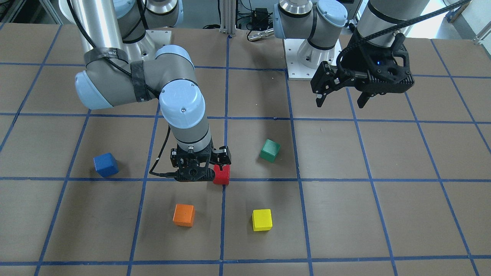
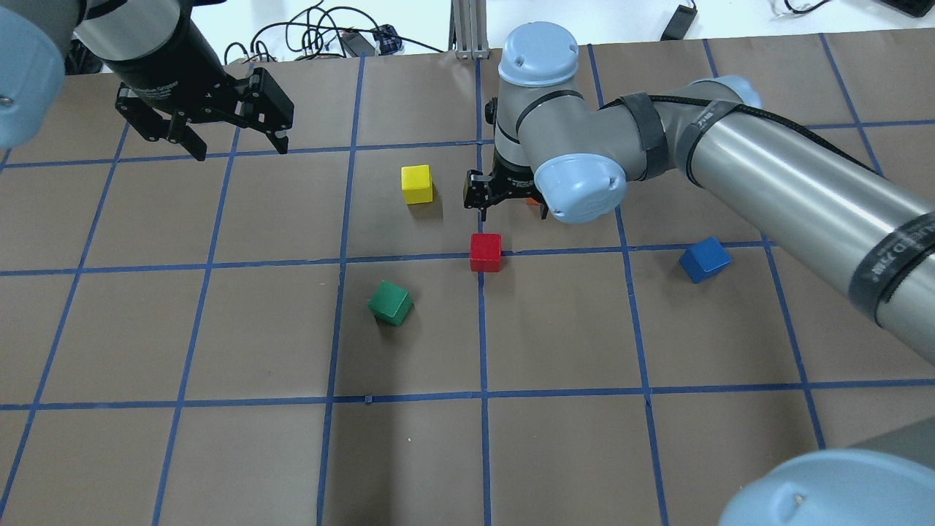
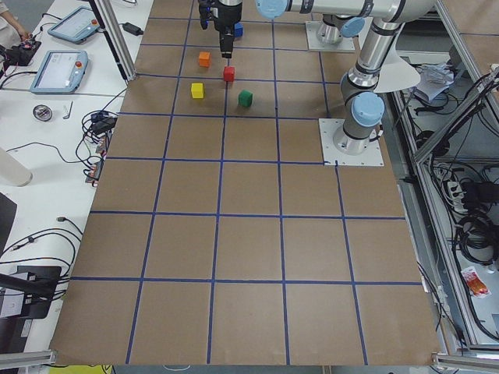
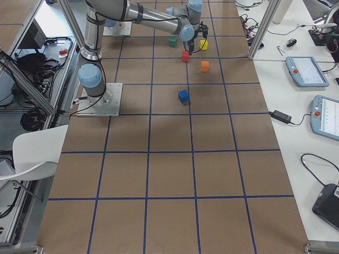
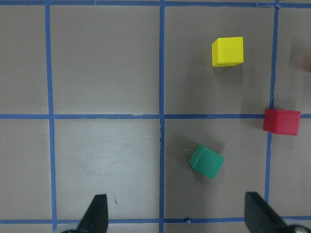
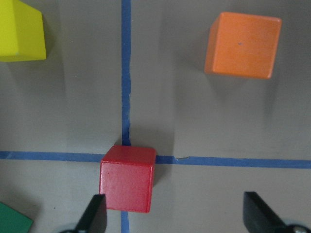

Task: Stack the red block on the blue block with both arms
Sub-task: 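Lower the right gripper onto the red cube and close on it, then carry the red cube with the right gripper over the blue cube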

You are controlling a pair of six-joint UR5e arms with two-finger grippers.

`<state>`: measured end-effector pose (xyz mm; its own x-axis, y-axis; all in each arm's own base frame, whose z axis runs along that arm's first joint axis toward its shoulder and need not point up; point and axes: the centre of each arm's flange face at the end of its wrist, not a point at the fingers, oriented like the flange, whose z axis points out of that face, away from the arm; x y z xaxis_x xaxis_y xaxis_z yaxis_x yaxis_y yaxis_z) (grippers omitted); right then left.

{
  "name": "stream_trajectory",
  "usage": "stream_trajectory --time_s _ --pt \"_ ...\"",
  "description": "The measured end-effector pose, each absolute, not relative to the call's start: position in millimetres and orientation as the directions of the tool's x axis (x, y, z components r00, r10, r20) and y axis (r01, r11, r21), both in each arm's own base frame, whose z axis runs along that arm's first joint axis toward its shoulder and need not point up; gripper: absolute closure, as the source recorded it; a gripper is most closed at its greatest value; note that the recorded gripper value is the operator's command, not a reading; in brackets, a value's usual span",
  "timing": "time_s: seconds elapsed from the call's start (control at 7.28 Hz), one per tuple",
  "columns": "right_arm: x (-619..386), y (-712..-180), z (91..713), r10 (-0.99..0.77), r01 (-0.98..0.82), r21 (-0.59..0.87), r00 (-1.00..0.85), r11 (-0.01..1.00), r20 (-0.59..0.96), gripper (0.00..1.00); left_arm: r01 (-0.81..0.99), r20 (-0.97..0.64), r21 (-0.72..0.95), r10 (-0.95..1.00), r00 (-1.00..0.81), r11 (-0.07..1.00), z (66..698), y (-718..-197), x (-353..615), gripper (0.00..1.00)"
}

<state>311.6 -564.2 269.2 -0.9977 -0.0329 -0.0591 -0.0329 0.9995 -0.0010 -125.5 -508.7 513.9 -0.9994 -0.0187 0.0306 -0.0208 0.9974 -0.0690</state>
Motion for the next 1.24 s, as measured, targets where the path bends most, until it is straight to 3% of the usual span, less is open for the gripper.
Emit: stream_trajectory --time_s 0.82,1.1,1.24 --pt "341.0 -566.4 205.2 -0.036 -0.038 0.024 -0.997 0.999 -0.072 0.0 -0.026 0.04 -0.058 -0.023 -0.999 0.998 508.5 -511.7 -126.4 0.0" --pt "341.3 -566.3 199.9 -0.033 -0.035 0.029 -0.997 0.999 -0.07 0.8 -0.026 0.041 -0.06 -0.023 -0.999 0.998 509.1 -511.6 -126.5 0.0" --pt "341.4 -566.5 198.5 -0.032 -0.034 0.03 -0.997 0.999 -0.07 1.0 -0.026 0.041 -0.06 -0.024 -0.999 0.998 509.7 -510.9 -126.5 0.0"
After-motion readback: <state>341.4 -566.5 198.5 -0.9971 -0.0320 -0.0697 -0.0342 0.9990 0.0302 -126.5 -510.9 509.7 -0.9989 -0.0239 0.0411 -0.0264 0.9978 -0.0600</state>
